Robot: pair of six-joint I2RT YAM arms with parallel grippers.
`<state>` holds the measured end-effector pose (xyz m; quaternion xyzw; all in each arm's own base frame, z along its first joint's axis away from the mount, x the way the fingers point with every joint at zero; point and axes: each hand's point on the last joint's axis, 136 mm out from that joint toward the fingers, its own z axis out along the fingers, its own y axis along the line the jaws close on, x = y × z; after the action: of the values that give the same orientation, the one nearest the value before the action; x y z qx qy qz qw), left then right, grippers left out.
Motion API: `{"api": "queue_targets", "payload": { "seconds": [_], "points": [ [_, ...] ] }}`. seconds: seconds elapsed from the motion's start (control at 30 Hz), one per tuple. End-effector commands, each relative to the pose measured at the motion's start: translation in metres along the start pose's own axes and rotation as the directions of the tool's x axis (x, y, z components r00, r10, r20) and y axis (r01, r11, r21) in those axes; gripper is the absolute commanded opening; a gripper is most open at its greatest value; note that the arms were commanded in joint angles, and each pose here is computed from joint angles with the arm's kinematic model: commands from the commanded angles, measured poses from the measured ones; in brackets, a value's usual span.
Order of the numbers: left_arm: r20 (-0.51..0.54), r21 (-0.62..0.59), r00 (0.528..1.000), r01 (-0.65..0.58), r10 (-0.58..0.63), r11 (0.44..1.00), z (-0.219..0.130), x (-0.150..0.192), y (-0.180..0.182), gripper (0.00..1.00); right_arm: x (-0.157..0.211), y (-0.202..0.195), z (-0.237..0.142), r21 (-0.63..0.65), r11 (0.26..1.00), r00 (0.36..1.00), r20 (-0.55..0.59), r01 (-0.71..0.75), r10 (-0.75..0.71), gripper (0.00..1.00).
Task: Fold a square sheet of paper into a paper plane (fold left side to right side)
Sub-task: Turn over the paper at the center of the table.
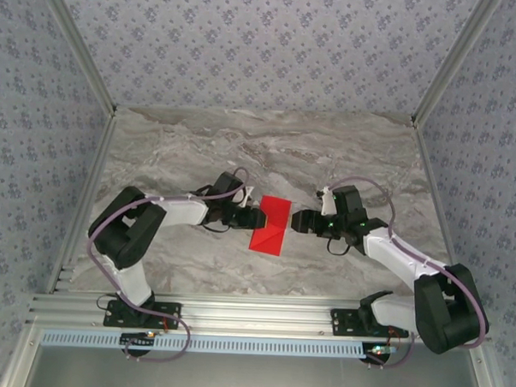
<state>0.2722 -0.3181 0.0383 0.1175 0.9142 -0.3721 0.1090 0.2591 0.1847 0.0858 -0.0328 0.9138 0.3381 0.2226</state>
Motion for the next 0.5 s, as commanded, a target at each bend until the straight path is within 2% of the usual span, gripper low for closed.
{"api": "queue_targets", "payload": {
  "seconds": [0.0,0.2,0.33,0.47],
  "points": [
    [0.011,0.056,0.999,-0.031,0.031,0.998,0.002,-0.013,-0.013,0.41,0.007,-0.003,-0.002,0.006,1.0,1.0,-0.018,0.005,-0.005,0.79],
    [0.01,0.044,0.999,-0.037,0.037,0.998,0.002,-0.014,-0.012,0.22,0.009,-0.004,-0.002,0.005,1.0,1.0,-0.022,0.008,-0.008,0.79],
    [0.02,0.028,0.999,-0.045,0.044,0.999,-0.004,-0.014,-0.011,0.13,0.008,-0.003,0.0,-0.007,1.0,1.0,-0.02,0.006,-0.006,0.79],
    [0.052,0.003,0.997,-0.055,0.054,0.999,-0.017,-0.015,-0.009,0.12,0.007,0.013,0.006,-0.115,0.993,0.999,-0.031,-0.02,0.017,0.9]
  ]
}}
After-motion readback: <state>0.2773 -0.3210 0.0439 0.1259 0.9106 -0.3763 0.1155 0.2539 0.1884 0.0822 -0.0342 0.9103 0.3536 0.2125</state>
